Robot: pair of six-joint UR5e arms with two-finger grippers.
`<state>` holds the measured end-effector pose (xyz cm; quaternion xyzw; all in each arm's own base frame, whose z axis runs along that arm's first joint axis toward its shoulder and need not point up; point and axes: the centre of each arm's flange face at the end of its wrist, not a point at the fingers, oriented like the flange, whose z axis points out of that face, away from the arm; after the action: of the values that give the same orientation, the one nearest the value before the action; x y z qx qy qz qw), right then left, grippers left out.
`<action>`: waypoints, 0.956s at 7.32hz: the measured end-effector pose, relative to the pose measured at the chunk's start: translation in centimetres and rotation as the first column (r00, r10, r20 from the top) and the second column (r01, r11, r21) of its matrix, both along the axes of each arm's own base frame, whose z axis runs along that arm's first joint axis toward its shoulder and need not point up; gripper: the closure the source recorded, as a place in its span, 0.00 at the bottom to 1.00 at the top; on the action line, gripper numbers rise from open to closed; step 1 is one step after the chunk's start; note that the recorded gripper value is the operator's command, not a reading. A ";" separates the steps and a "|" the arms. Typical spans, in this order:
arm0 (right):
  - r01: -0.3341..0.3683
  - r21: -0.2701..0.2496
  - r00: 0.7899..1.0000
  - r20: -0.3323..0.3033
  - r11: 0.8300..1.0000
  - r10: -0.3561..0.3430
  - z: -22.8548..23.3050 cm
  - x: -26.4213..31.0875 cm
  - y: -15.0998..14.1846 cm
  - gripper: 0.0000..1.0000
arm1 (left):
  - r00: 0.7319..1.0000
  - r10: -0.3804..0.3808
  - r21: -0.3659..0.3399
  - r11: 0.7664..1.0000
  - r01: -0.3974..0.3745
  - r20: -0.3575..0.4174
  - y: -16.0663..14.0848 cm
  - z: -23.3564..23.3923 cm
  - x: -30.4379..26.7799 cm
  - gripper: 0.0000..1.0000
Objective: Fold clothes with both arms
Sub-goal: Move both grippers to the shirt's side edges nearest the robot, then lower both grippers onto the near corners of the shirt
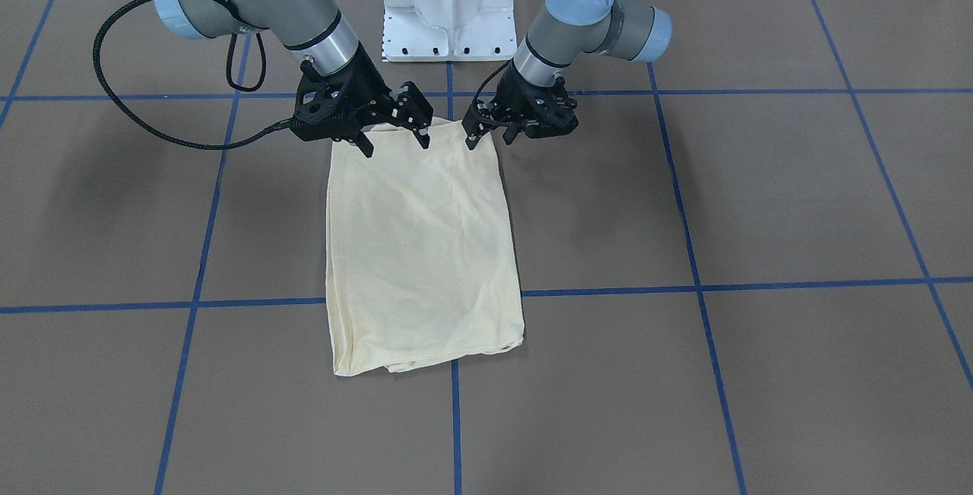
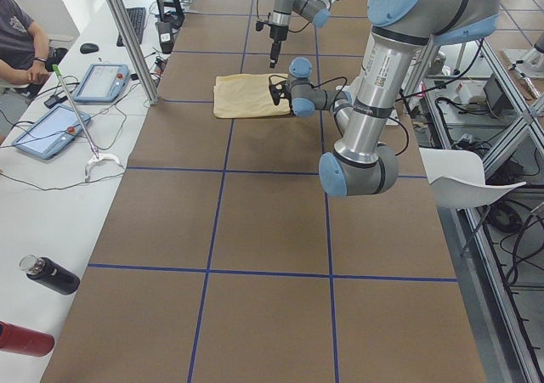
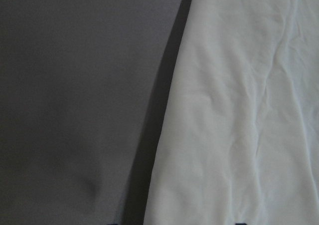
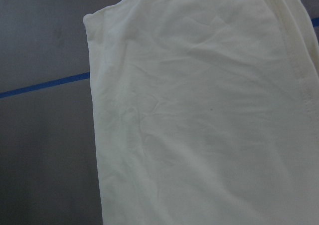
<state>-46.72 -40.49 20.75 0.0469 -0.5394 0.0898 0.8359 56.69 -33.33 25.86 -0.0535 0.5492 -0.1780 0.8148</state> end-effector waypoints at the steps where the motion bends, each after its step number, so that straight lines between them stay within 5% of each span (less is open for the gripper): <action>1: 0.000 0.000 1.000 0.000 1.000 0.000 0.0 0.0 0.0 0.00 | 1.000 0.006 -0.002 1.000 -0.006 0.005 0.3 0.0 0.2 0.17; 7: -0.011 -0.001 1.000 -0.003 1.000 0.011 0.2 0.4 -0.6 0.00 | 1.000 0.031 0.005 1.000 -0.031 -0.005 1.4 -1.1 1.4 0.17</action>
<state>-46.28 -41.05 20.91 0.0494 -0.5380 0.0948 0.8361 58.06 -31.92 24.74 -0.0602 0.5509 -0.1637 0.8162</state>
